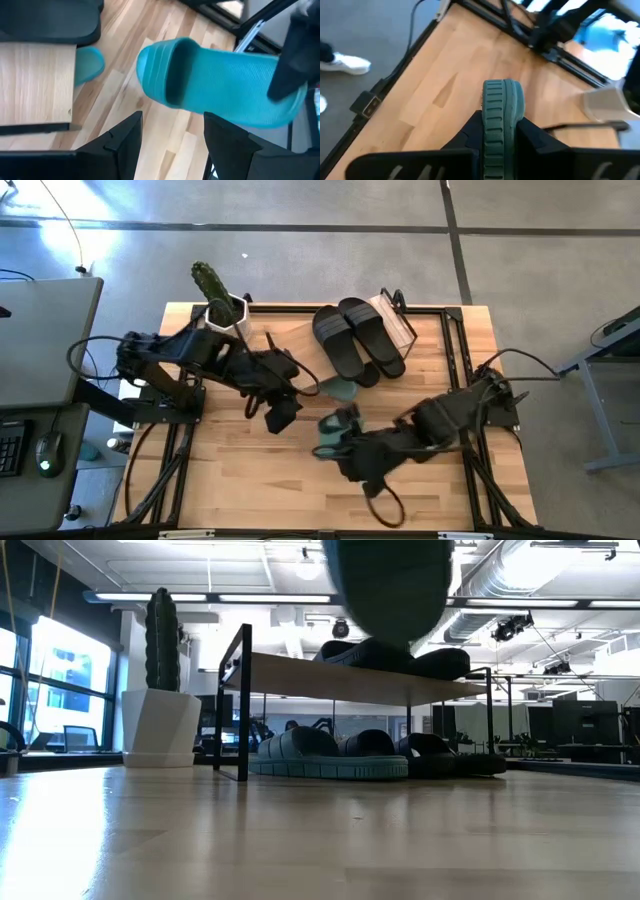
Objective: Pick and place slides into the shelf
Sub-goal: Put the green slipper under the shelf
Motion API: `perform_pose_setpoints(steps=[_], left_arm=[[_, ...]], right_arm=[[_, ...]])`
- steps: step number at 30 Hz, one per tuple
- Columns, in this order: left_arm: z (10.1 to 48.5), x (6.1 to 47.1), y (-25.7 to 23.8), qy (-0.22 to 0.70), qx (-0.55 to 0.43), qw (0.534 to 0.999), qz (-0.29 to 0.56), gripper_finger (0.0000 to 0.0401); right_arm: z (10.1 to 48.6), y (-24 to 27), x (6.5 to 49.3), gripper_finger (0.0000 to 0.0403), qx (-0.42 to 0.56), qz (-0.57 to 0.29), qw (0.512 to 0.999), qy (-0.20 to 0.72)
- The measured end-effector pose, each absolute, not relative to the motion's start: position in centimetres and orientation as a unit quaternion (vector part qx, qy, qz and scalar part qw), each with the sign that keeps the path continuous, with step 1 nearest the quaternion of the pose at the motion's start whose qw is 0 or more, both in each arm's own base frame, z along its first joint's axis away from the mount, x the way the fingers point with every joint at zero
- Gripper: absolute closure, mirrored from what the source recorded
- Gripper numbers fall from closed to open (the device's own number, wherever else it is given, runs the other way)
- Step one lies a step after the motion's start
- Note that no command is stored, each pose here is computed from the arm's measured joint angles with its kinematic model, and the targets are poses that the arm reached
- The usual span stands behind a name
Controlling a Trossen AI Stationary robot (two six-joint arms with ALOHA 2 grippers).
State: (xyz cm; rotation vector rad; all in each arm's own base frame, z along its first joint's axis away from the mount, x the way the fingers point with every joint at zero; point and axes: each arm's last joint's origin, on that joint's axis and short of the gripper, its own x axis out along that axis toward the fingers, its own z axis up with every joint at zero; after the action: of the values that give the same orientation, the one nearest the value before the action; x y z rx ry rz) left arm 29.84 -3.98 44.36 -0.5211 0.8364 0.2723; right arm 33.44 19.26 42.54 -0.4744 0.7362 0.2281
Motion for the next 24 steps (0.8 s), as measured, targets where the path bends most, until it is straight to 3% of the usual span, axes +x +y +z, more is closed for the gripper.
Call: perform_pose_setpoints(steps=[13, 24], left_arm=[[45.6, 28.3, -3.8, 0.382, -0.232, 0.888, 0.111, 0.0208], [45.6, 28.3, -3.8, 0.387, -0.22, 0.89, 0.095, 0.0208]], right_arm=[[45.5, 23.4, 24.0, 0.0365, -0.199, -0.063, 0.937, 0.278], [42.9, 28.7, 17.3, 0.0366, -0.005, -0.124, 0.974, 0.19]])
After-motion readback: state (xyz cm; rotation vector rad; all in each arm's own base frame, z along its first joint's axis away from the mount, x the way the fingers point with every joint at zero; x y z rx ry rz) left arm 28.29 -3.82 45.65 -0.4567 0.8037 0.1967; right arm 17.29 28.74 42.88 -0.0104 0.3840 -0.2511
